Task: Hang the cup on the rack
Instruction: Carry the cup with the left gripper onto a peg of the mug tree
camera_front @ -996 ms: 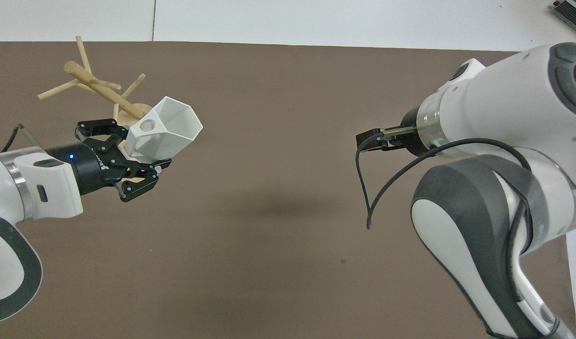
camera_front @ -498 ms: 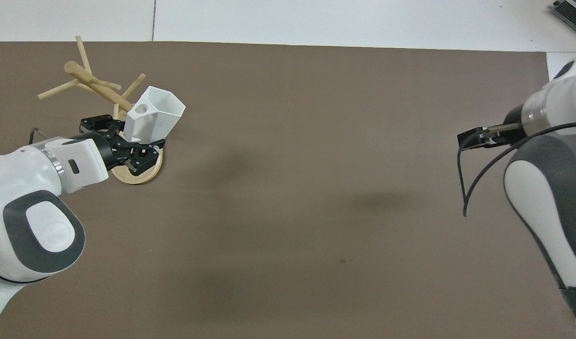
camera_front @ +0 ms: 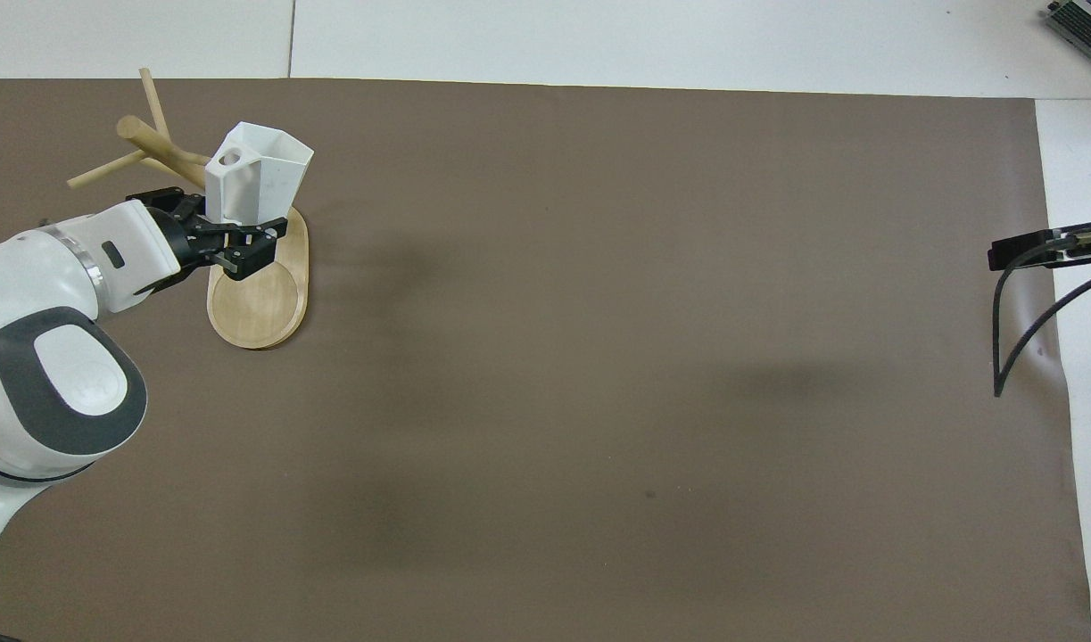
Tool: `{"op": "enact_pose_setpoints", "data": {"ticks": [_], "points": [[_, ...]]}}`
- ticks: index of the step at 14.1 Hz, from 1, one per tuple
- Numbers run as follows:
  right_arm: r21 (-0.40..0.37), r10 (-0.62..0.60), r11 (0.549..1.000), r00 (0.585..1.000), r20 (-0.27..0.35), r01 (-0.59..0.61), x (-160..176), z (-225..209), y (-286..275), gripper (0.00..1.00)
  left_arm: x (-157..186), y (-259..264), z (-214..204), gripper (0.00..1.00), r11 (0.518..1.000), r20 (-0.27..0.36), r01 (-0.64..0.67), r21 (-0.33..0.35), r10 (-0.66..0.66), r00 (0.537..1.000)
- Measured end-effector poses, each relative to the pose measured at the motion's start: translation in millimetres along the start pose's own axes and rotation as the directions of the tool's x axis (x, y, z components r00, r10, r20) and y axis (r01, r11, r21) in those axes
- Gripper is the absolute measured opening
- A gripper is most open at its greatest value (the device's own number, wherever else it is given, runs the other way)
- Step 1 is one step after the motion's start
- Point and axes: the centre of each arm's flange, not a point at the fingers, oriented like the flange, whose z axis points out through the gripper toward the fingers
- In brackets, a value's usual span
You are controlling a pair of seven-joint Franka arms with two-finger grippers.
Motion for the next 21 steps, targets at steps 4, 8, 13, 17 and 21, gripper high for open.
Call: {"op": "enact_pose_setpoints", "data": {"ticks": [4, 8, 13, 17, 21], "points": [[0.01, 0.018, 1.0, 0.999, 0.049, -0.018, -11.8, -48.6, 4.5, 1.0, 2.3, -5.8, 13.9, 0.72, 0.992, 0.013, 0.124, 0.002, -0.124, 0.992], [0.046, 0.105, 0.993, 0.988, 0.116, -0.111, -22.5, -70.4, -6.3, 1.0, 0.5, -3.5, 21.4, 0.72, 0.946, 0.026, 0.325, 0.003, -0.325, 0.946], [0.057, 0.113, 0.991, 0.983, 0.146, -0.122, -24.2, -62.2, -12.5, 1.0, 0.3, -3.4, 21.9, 0.72, 0.856, 0.026, 0.516, 0.009, -0.516, 0.856], [0.057, 0.118, 0.99, 0.981, 0.151, -0.128, -25.9, -59.9, -10.0, 1.0, -0.2, -4.5, 21.9, 0.72, 0.811, 0.025, 0.585, 0.012, -0.585, 0.811], [0.059, 0.116, 0.99, 0.982, 0.148, -0.126, -27.1, -62.1, -11.3, 1.0, -2.3, -9.6, 23.2, 0.72, 0.793, 0.025, 0.609, 0.018, -0.609, 0.792]]}}
